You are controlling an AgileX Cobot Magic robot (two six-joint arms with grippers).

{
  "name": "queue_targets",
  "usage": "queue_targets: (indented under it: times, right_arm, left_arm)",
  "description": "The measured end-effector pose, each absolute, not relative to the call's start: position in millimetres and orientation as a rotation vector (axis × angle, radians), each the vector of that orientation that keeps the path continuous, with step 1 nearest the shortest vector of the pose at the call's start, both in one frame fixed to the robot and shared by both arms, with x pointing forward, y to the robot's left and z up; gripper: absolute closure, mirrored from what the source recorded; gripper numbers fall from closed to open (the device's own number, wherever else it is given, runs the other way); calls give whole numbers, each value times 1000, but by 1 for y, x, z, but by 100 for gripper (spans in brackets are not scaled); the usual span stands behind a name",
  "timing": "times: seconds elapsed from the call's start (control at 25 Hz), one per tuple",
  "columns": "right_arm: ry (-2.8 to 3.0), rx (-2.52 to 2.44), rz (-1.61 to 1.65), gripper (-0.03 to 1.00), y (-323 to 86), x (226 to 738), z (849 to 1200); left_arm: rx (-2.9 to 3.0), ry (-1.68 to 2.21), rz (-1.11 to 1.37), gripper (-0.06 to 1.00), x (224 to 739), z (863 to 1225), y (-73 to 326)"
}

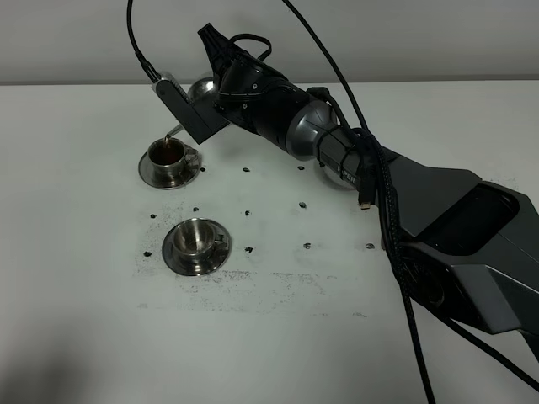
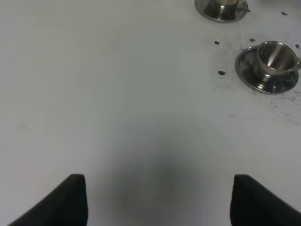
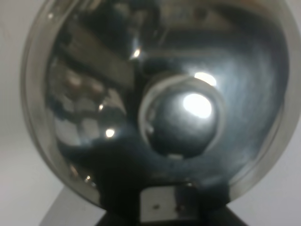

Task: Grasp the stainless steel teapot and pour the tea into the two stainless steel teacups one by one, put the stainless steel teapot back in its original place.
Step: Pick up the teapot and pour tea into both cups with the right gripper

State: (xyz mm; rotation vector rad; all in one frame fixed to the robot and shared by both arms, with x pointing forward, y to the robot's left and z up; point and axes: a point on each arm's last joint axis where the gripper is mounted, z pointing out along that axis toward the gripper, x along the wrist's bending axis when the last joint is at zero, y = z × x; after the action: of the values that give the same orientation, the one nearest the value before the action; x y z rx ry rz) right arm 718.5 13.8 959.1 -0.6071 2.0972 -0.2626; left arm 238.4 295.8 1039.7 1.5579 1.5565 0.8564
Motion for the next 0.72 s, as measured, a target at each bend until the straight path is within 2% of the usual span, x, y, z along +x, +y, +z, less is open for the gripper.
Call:
queue_targets:
  times: [0.52,0.72]
  right_arm:
    - [2268,-461,-150,79,1,717,959]
    - [2399,-326,-24,79,-7,709,978]
  left_arm:
    - [1558,1557,856,33,238,1040,296]
    - [1558,1557,856,33,238,1040,296]
